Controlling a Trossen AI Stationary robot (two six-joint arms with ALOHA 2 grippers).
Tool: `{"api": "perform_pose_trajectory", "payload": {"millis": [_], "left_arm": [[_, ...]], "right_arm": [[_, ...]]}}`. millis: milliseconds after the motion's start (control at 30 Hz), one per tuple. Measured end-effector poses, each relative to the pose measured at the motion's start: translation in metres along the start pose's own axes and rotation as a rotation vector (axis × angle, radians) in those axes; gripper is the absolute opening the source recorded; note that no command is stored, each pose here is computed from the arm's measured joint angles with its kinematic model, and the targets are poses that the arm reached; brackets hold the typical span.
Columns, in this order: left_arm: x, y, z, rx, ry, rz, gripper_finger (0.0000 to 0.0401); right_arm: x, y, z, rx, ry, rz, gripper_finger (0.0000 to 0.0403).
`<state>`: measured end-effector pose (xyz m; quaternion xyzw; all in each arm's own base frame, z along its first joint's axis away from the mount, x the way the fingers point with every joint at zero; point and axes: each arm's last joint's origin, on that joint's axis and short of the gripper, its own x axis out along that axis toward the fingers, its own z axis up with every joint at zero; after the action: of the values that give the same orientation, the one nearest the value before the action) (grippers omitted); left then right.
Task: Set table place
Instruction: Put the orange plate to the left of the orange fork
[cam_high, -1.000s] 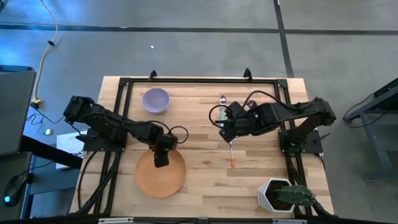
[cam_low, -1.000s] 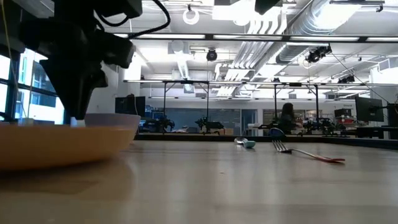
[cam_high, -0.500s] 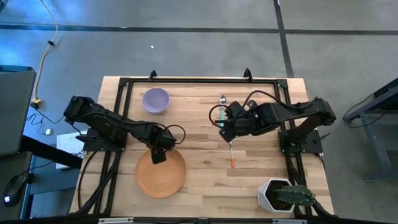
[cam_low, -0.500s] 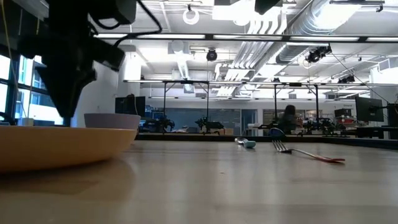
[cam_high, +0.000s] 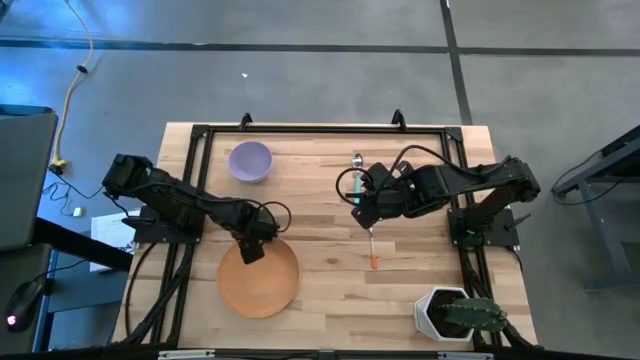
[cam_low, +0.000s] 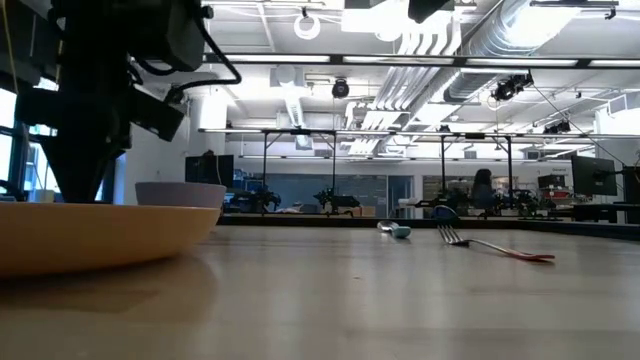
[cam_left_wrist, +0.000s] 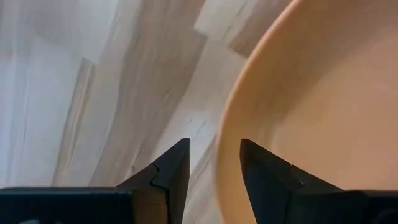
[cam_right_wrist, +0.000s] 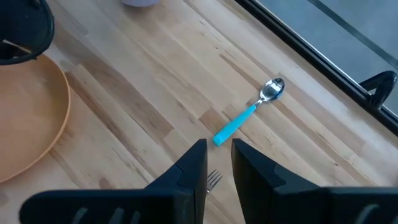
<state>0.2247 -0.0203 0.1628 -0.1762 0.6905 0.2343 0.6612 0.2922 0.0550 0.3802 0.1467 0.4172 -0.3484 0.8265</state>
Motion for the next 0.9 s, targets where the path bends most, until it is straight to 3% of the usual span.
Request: {"api": "perform_pose_trajectory", "payload": {"millis": [667,900], "left_arm": [[0.001,0.006,0.009,0.028,0.007,-0.062,0.0129],[0.021,0.009,0.001,0.021,0.033,-0.112,0.0129]], "right_arm": [[0.0,0.001,0.001,0.013,-0.005,0.01,0.0064],[0.0,0.001,0.001,0.011,-0.005,0.01,0.0064]]}}
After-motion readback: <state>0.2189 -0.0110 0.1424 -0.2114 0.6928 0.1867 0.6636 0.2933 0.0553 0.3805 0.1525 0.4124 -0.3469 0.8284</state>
